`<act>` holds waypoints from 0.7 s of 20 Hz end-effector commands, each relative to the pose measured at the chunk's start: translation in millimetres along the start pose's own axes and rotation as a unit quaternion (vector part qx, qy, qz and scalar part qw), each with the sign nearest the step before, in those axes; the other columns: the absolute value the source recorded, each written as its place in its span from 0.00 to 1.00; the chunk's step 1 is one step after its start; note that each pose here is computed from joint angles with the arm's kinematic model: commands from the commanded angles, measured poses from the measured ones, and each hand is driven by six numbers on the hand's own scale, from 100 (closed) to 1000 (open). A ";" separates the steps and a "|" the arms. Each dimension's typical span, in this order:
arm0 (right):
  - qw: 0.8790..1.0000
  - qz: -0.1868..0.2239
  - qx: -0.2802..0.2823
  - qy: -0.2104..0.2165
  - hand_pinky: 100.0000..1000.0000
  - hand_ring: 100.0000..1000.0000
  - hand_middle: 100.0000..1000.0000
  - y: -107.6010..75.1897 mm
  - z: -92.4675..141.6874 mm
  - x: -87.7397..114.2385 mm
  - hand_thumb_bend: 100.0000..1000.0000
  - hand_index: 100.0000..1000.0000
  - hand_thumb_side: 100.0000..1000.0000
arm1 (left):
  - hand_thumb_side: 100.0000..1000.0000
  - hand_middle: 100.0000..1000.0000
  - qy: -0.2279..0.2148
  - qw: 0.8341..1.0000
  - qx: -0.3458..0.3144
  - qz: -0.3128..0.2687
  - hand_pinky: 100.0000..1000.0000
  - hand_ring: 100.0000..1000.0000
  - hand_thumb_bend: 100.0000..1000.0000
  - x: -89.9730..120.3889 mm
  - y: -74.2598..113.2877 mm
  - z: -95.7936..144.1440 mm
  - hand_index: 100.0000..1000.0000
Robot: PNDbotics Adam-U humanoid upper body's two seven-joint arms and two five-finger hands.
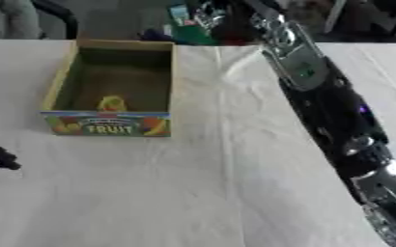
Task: Pick up objects on the table and place them in the box.
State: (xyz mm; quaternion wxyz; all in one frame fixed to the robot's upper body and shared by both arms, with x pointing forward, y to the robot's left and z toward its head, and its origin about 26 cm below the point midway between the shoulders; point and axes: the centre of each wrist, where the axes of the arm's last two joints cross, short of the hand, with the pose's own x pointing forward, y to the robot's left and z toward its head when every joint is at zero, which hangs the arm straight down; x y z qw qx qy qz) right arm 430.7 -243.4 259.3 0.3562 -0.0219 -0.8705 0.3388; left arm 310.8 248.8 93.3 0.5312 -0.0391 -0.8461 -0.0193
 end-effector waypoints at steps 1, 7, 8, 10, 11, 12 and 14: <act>0.999 -0.019 -0.044 -0.002 0.34 0.52 0.51 -31.4 21.7 17.8 0.00 0.66 0.33 | 0.77 0.39 -0.010 1.000 0.007 -0.013 0.41 0.43 0.00 5.6 6.2 -1.8 0.63; 0.988 -0.071 -0.115 0.072 0.33 0.51 0.50 -39.8 79.7 3.7 0.00 0.65 0.35 | 0.77 0.39 -0.012 1.000 0.011 -0.015 0.41 0.43 0.00 6.6 7.5 -2.4 0.63; 0.985 -0.078 -0.127 0.081 0.33 0.51 0.50 -40.8 87.6 2.2 0.00 0.65 0.36 | 0.77 0.39 -0.012 1.000 0.013 -0.015 0.41 0.43 0.00 6.7 7.7 -2.4 0.63; 0.980 -0.091 -0.148 0.097 0.33 0.51 0.50 -42.0 100.3 0.6 0.00 0.64 0.38 | 0.77 0.39 -0.012 1.000 0.013 -0.016 0.41 0.43 0.00 6.5 7.8 -2.2 0.63; 0.977 -0.097 -0.158 0.103 0.33 0.51 0.50 -42.2 106.5 -0.1 0.00 0.64 0.39 | 0.77 0.39 -0.011 1.000 0.014 -0.016 0.41 0.43 0.00 6.3 7.8 -2.0 0.63; 0.975 -0.102 -0.168 0.107 0.33 0.51 0.50 -42.2 111.9 -0.4 0.00 0.64 0.40 | 0.77 0.39 -0.011 1.000 0.014 -0.016 0.41 0.43 0.00 6.3 8.0 -1.9 0.63; 0.970 -0.109 -0.183 0.115 0.33 0.51 0.50 -41.4 119.9 -0.5 0.00 0.64 0.42 | 0.77 0.39 -0.012 1.000 0.015 -0.016 0.41 0.43 0.00 6.4 8.2 -1.9 0.63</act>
